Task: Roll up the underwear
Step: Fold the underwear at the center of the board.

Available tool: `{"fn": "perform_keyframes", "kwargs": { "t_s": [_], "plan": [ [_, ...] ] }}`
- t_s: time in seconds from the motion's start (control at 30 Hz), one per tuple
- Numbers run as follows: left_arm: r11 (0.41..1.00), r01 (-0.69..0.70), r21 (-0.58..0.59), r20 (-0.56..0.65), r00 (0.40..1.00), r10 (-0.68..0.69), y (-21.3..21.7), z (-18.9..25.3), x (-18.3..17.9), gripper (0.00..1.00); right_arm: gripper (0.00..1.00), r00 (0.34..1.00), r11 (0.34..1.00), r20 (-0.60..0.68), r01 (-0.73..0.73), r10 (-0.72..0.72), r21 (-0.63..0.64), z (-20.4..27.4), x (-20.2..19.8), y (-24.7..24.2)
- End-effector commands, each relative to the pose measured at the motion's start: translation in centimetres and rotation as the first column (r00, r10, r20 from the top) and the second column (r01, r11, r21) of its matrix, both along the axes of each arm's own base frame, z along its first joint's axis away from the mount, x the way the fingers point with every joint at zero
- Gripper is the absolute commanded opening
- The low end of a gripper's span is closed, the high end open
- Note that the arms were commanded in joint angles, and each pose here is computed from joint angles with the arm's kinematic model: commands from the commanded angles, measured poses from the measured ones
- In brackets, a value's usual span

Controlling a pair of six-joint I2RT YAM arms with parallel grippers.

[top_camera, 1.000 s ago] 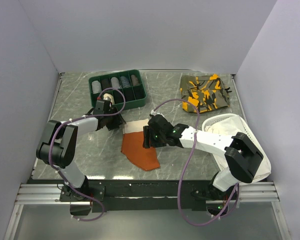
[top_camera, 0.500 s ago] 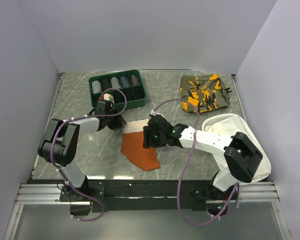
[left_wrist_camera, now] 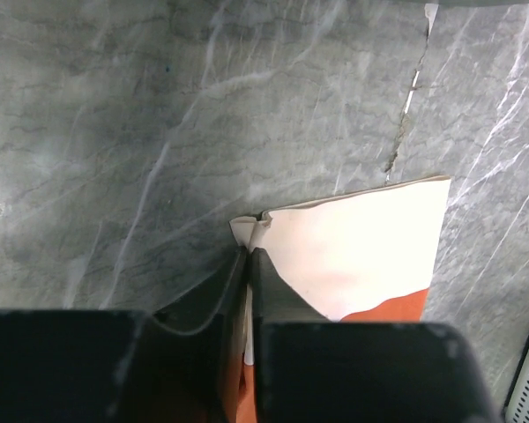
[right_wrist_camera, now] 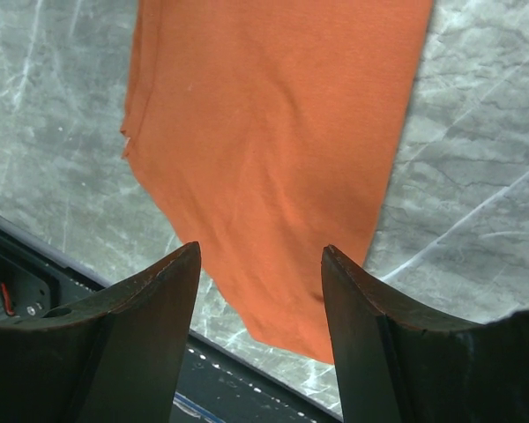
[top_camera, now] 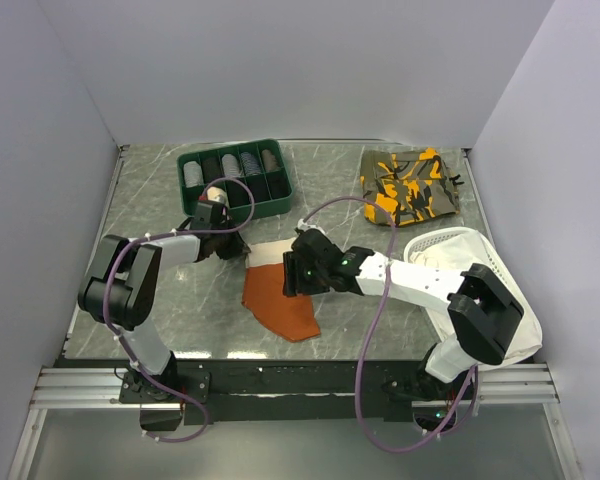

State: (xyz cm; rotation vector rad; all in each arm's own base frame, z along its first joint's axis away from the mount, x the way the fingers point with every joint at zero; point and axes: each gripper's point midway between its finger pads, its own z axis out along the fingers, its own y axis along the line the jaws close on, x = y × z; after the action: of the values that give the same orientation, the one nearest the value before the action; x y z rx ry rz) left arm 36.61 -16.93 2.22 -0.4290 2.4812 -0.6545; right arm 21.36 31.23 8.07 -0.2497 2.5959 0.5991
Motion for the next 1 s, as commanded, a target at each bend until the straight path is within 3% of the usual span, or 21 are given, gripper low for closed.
{"fn": "perform_keyframes", "kwargs": {
  "t_s": [0.0, 0.3, 0.67, 0.97],
  "plan": [
    [1.0, 0.018, 0.017, -0.037, 0.999, -0.017, -0.1, -1.0, -0.8, 0.1, 0.64, 0.998, 1.0, 0.057, -0.007, 0.006, 0.007, 1.9, 0.7, 1.7],
    [0.999, -0.023, 0.037, -0.047, 0.999, 0.025, 0.6, -0.4, -1.0, 0.01, 0.64, 0.987, 0.981, 0.146, -0.034, 0.063, -0.19, 1.5, -0.4, 4.3],
    [0.998, -0.057, 0.033, -0.086, 0.995, 0.06, 1.1, -1.8, -2.4, 0.01, 0.53, 0.97, 0.953, 0.219, -0.036, 0.107, -0.302, 0.3, -1.1, 8.7],
    [0.999, -0.045, 0.021, -0.082, 0.996, 0.046, 0.9, -1.9, -2.3, 0.01, 0.5, 0.958, 0.931, 0.23, -0.084, 0.174, -0.356, -0.9, -1.2, 11.7]
  ]
}}
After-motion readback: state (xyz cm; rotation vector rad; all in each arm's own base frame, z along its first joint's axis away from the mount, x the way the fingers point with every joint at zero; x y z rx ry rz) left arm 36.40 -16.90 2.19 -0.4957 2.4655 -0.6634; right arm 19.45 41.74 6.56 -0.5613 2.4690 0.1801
